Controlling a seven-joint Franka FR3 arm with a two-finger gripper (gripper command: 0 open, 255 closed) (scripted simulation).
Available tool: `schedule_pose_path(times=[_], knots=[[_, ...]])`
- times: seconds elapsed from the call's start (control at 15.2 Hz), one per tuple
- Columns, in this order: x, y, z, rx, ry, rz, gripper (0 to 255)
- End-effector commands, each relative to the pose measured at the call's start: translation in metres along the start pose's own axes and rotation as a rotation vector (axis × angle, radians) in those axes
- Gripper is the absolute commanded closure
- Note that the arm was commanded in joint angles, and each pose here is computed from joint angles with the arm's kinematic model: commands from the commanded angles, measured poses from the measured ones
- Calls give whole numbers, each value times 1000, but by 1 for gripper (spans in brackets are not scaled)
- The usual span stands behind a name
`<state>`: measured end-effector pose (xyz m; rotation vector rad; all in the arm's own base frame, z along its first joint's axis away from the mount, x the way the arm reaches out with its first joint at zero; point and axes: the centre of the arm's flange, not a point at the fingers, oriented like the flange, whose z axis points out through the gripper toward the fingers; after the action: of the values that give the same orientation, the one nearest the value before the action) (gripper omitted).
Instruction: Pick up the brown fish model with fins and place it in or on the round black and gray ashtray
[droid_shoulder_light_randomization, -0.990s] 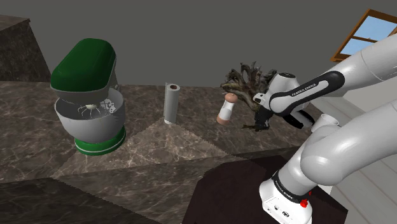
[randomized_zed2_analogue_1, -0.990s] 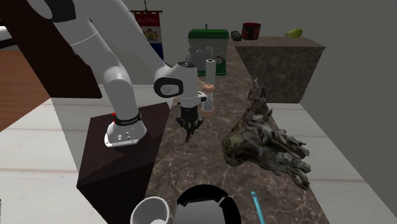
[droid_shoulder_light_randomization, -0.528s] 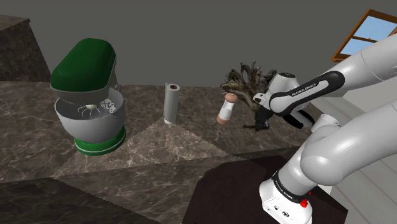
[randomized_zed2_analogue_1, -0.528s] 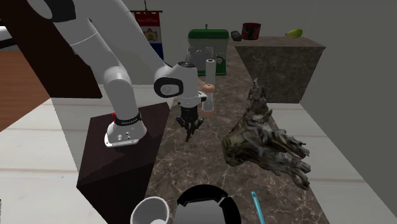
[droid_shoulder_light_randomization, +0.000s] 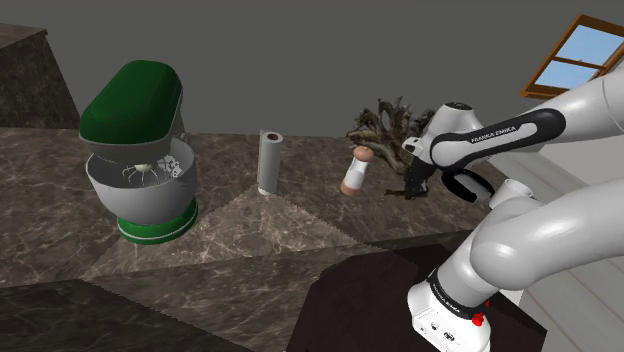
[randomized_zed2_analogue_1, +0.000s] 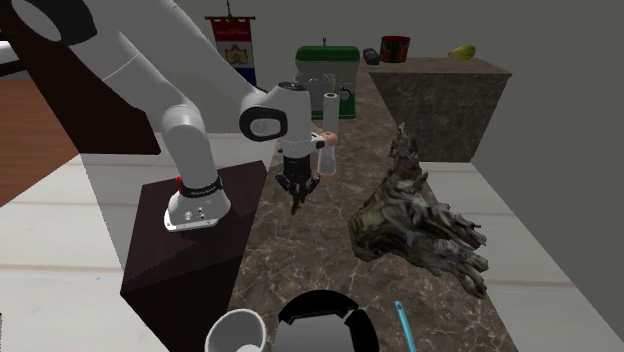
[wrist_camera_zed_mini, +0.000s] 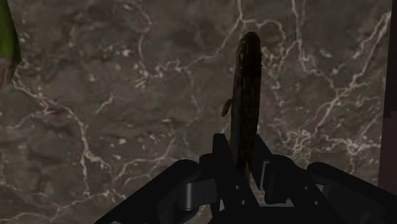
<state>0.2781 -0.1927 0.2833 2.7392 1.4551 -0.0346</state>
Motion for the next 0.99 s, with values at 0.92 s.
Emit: schedule_pose_path(times=[0.92], knots=[[-4,2,-83,1,-1,0,255]])
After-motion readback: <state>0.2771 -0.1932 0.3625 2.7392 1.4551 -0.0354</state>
